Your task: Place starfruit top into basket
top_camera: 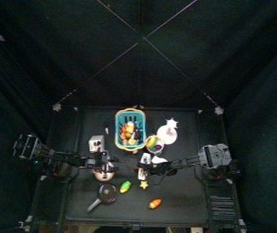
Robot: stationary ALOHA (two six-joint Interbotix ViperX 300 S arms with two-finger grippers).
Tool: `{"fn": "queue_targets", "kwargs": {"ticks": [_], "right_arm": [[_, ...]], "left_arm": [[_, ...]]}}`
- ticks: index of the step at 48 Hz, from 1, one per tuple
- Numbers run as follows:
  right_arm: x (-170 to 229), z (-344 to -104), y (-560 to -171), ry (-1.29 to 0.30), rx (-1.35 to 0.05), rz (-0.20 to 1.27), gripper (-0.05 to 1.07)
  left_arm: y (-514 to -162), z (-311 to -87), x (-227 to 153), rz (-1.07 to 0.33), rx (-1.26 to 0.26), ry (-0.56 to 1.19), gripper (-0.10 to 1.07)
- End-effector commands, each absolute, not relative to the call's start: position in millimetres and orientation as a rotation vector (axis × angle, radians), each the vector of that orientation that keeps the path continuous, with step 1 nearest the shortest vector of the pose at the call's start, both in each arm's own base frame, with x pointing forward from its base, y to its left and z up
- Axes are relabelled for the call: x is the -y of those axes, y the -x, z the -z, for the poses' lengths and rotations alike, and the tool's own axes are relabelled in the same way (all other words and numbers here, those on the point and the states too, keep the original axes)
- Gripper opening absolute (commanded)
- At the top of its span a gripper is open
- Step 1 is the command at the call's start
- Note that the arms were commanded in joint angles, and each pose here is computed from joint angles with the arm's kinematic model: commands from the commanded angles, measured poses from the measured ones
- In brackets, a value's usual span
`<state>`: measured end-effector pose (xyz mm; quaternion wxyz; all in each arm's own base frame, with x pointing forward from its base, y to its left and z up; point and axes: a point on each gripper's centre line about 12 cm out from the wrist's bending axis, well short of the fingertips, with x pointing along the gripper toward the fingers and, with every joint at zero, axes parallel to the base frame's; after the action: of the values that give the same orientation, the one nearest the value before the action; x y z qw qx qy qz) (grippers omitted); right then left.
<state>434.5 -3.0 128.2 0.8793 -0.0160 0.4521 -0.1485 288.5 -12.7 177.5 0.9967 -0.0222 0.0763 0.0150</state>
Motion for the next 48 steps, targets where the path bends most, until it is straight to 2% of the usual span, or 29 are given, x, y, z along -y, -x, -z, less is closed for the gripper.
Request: {"fn": "queue_targets", "kwargs": {"ticks": [1, 8, 11, 22, 28, 38, 48], "right_arm": [[4.1, -150.9, -437.5, 0.025, -0.886, 0.306, 0.78], [-0.5, -164.8, -438.6, 0.044, -0.851, 0.291, 0.78], [-3.3, -179.0, -438.9, 0.058, -0.816, 0.28, 0.78], [2.0, -255.3, -438.9, 0.123, -0.618, 0.272, 0.78], [32.4, -275.0, -443.0, 0.14, -0.561, 0.333, 0.78], [100.5, -264.5, -456.5, 0.074, -0.55, 0.43, 0.79], [150.7, -237.5, -472.9, -0.156, -0.497, 0.435, 0.79]], "left_arm": [[-291.4, -184.5, 12.3, -0.033, -0.124, 0.049, 0.76], [-291.7, -185.0, 12.7, -0.031, -0.122, 0.049, 0.76], [-291.7, -185.0, 12.3, -0.033, -0.122, 0.048, 0.76], [-291.4, -184.5, 12.3, -0.033, -0.124, 0.046, 0.76], [-291.4, -184.5, 12.3, -0.033, -0.124, 0.046, 0.76], [-291.0, -184.3, 12.2, -0.033, -0.124, 0.046, 0.76], [-291.0, -184.3, 12.2, -0.033, -0.124, 0.046, 0.76]]}}
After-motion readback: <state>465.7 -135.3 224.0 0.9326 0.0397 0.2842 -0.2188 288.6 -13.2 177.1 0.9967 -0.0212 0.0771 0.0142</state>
